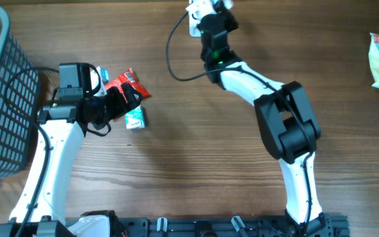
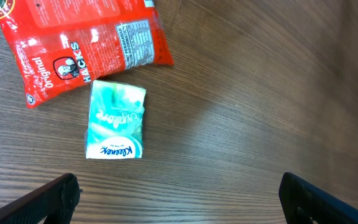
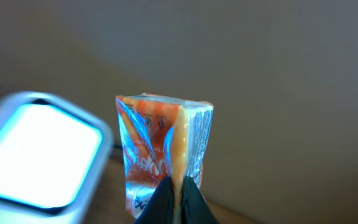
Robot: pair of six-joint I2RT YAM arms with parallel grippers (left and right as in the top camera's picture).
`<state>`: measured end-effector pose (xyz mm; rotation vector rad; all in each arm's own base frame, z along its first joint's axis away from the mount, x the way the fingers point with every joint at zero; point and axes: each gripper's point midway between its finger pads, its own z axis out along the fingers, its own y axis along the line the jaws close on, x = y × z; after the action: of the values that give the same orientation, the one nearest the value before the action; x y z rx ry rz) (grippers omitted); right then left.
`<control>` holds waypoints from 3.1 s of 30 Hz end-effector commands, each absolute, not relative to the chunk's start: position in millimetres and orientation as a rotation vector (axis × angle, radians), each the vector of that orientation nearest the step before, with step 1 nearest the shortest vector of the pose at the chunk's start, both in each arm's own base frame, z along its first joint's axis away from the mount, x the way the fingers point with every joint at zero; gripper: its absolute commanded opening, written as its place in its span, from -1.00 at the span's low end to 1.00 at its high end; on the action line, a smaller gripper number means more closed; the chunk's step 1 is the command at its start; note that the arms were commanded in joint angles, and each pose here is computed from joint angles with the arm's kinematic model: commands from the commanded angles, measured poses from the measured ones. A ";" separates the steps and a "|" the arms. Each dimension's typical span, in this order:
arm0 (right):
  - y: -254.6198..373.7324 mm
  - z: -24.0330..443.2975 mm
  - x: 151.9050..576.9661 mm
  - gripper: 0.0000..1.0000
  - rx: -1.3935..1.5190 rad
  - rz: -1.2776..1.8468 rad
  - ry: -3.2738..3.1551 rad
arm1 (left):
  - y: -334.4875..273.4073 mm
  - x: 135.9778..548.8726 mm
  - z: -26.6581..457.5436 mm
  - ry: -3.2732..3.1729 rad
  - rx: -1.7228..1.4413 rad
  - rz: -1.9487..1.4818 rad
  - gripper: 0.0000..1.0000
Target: Scan the item barcode
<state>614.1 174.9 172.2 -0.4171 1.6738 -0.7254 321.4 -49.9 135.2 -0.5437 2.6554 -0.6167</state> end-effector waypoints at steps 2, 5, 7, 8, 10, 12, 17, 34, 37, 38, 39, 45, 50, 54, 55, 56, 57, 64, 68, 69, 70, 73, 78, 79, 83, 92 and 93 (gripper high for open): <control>56.4 173.5 611.6 -0.91 -0.075 -1.018 1.749 | -48.2 323.6 134.9 2.655 -0.542 -0.607 1.00; -19.5 172.1 592.8 -0.91 0.207 -1.167 1.768 | -48.2 323.6 134.9 2.655 -0.542 -0.607 0.99; -70.0 164.0 573.9 -0.91 0.361 -1.286 1.794 | -48.2 323.6 134.9 2.655 -0.542 -0.607 1.00; -89.0 158.4 566.2 -0.91 0.402 -1.333 1.814 | -48.2 323.7 134.9 2.654 -0.542 -0.607 1.00; -124.2 140.6 551.4 -0.91 0.446 -1.401 1.884 | -48.2 323.7 134.9 2.654 -0.542 -0.607 1.00; -163.6 117.6 528.8 -0.91 0.520 -1.448 1.969 | -48.2 323.7 134.9 2.654 -0.542 -0.607 1.00; -224.0 68.5 485.7 -0.92 0.682 -1.365 2.173 | -48.2 323.7 134.9 2.654 -0.542 -0.607 1.00; -237.4 77.8 476.9 0.99 0.905 -0.769 2.310 | -48.2 323.7 134.9 2.654 -0.542 -0.607 1.00; -214.0 132.6 494.1 0.99 0.919 -0.443 2.220 | -48.2 323.7 134.9 2.654 -0.542 -0.607 1.00; -204.8 155.3 498.4 1.00 0.900 -0.350 2.185 | -48.2 323.6 134.9 2.655 -0.542 -0.607 1.00; -195.8 178.4 500.3 1.00 0.877 -0.273 2.151 | -48.2 323.7 134.9 2.654 -0.542 -0.607 1.00; -123.9 300.3 481.6 0.99 0.628 0.159 2.030 | -48.2 323.7 134.9 2.654 -0.542 -0.607 1.00; -26.4 335.5 430.4 1.00 0.373 0.672 2.123 | -48.2 323.7 134.9 2.654 -0.542 -0.607 1.00; 18.6 307.1 396.6 1.00 0.374 0.856 2.312 | -48.2 323.7 134.9 2.654 -0.542 -0.607 1.00; 26.4 299.7 392.6 1.00 0.359 0.865 2.348 | -48.2 323.7 134.9 2.654 -0.542 -0.607 1.00; 38.1 288.9 387.7 1.00 0.311 0.875 2.394 | -48.2 323.7 134.9 2.654 -0.542 -0.607 1.00; 50.9 278.5 383.4 0.99 0.244 0.879 2.432 | -48.2 323.7 134.9 2.654 -0.542 -0.607 1.00; 116.9 193.7 360.6 1.00 0.093 0.907 2.660 | -48.2 323.7 134.9 2.654 -0.542 -0.607 1.00; 139.7 166.5 361.3 0.99 0.237 0.974 2.705 | -48.2 323.7 134.9 2.654 -0.542 -0.607 1.00; 143.7 161.1 361.4 0.99 0.290 0.990 2.717 | -48.2 323.7 134.9 2.654 -0.542 -0.607 1.00; 146.2 155.9 361.6 0.99 0.347 1.003 2.729 | -48.2 323.7 134.9 2.654 -0.542 -0.607 1.00; 150.4 145.6 360.0 0.99 0.479 1.027 2.762 | -48.3 323.8 135.0 2.654 -0.542 -0.607 1.00; 150.5 140.2 360.7 0.99 0.585 1.037 2.775 | -50.0 327.6 137.6 2.635 -0.540 -0.625 1.00; 149.8 139.2 361.1 0.99 0.587 1.029 2.776 | -50.8 327.5 137.9 2.634 -0.555 -0.636 1.00; 134.0 130.4 367.8 0.99 0.620 0.874 2.768 | -58.4 324.3 139.7 2.642 -0.563 -0.703 1.00; 97.3 118.2 381.6 0.99 0.681 0.554 2.718 | -82.8 280.1 89.0 2.836 -0.501 -0.610 1.00; 96.5 118.1 382.1 1.00 0.681 0.548 2.715 | -86.6 275.6 82.1 2.850 -0.481 -0.605 1.00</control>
<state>376.2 111.3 127.1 0.6396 2.7297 0.6778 297.6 -80.9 114.8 -0.4890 2.7567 -0.6816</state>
